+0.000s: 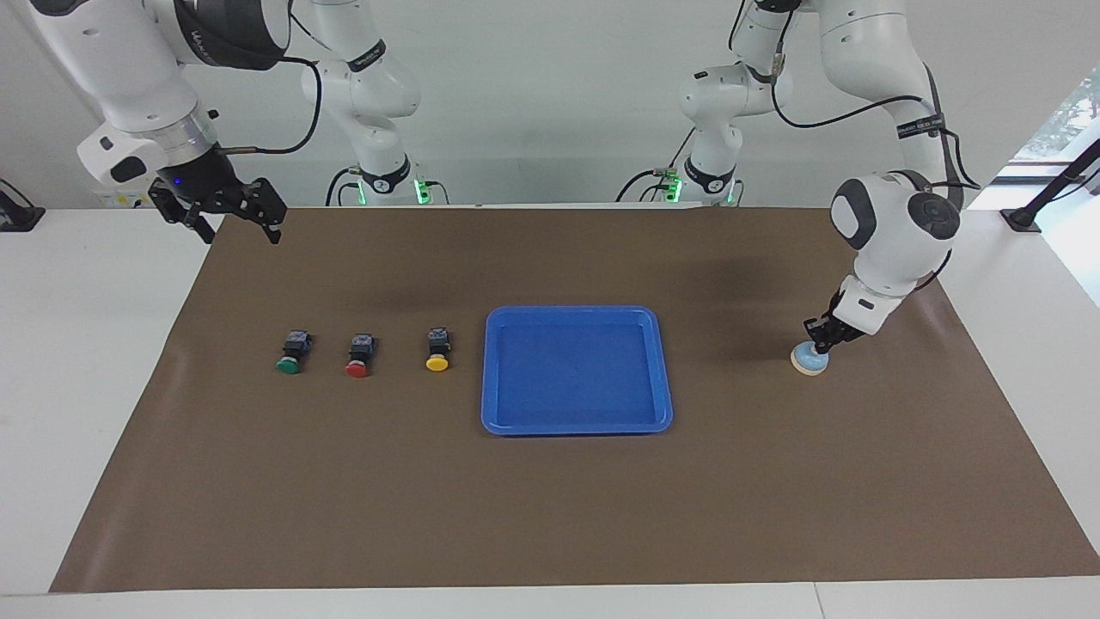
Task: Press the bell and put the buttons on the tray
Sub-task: 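Lift the left gripper off the bell and draw it back, then reach the right gripper to the green-capped button and grasp it, then carry the green button into the blue tray with the right gripper and release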
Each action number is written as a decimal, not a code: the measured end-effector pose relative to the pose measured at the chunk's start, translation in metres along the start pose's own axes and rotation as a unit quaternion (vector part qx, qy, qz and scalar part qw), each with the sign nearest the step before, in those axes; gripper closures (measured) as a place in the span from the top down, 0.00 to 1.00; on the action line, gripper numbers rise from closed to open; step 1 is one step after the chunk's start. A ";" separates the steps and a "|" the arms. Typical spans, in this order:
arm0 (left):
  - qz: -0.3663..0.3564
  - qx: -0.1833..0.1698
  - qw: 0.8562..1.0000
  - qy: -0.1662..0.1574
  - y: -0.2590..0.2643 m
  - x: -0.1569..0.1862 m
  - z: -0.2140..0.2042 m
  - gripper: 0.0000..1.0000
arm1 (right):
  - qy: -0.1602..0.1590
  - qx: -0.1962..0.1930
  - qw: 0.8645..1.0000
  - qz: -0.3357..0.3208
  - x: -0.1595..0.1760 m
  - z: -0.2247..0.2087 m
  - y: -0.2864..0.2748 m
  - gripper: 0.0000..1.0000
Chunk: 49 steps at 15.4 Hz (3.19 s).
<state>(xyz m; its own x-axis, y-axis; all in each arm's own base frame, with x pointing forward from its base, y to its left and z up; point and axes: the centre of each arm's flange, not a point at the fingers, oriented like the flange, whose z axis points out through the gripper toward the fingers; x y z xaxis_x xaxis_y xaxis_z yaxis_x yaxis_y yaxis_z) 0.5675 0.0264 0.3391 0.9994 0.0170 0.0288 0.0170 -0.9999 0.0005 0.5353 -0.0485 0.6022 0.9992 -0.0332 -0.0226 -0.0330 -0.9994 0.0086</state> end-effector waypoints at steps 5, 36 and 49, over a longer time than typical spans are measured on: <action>0.000 0.000 1.000 -0.019 0.000 0.004 -0.009 0.01 | 0.000 0.000 1.000 0.000 0.000 0.000 0.000 1.00; 0.024 0.005 0.997 -0.076 0.029 -0.022 -0.189 1.00 | -0.011 0.007 1.000 0.010 -0.024 0.271 0.045 1.00; 0.036 0.005 0.997 -0.073 0.042 -0.017 -0.204 1.00 | -0.016 0.012 1.000 0.021 -0.023 0.306 0.056 0.44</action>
<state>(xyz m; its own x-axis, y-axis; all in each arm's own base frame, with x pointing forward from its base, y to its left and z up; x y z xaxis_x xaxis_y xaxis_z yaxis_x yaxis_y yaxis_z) 0.5456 -0.0163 0.5426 0.9917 -0.0534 -0.1171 -0.0544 -0.9985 -0.0059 0.5033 -0.1063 0.2971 0.9956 -0.0754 -0.0556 -0.0762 -0.9970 -0.0129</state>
